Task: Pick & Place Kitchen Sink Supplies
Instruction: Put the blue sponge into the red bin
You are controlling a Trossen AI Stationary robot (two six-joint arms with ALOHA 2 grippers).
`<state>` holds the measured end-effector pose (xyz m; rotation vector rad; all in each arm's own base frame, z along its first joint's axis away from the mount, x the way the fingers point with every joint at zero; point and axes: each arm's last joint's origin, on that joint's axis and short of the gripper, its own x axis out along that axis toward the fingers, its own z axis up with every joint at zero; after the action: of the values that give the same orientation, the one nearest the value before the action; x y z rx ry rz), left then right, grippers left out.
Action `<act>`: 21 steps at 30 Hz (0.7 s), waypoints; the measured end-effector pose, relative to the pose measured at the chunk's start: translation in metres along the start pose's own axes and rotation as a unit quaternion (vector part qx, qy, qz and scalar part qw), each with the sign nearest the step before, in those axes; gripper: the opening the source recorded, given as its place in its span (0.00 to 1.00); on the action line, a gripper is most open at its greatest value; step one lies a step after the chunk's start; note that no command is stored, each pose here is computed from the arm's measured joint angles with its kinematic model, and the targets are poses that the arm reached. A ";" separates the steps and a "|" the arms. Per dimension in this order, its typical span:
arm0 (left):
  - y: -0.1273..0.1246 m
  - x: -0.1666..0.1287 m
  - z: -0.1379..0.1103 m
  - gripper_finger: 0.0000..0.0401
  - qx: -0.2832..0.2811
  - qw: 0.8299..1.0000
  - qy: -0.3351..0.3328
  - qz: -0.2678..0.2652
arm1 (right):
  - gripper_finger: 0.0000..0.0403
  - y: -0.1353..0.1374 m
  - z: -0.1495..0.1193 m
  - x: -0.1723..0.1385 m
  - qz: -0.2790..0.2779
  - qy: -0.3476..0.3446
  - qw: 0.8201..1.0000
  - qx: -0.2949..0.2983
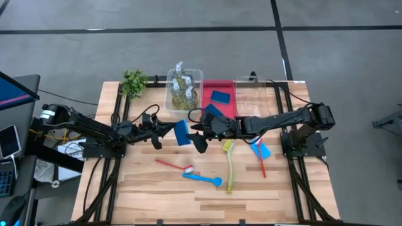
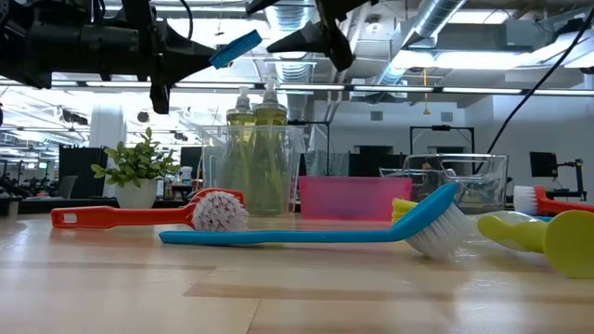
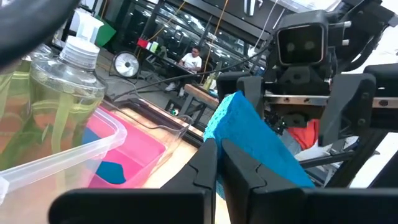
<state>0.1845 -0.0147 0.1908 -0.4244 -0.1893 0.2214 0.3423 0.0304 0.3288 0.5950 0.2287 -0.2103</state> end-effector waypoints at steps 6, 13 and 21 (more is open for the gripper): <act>0.000 0.000 0.000 0.03 0.000 1.000 0.000 0.000 | 0.63 -0.002 0.001 0.001 -0.003 -0.001 1.000 0.001; 0.000 0.000 0.000 0.03 -0.005 1.000 0.000 0.000 | 0.63 -0.004 0.003 0.001 -0.010 -0.006 1.000 0.002; 0.000 0.000 0.001 0.03 -0.050 0.999 -0.003 -0.001 | 0.63 -0.006 0.004 0.002 -0.013 -0.008 1.000 0.006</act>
<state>0.1844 -0.0147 0.1915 -0.5222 -0.2073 0.2112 0.3430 0.0236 0.3284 0.6023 0.2195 -0.2415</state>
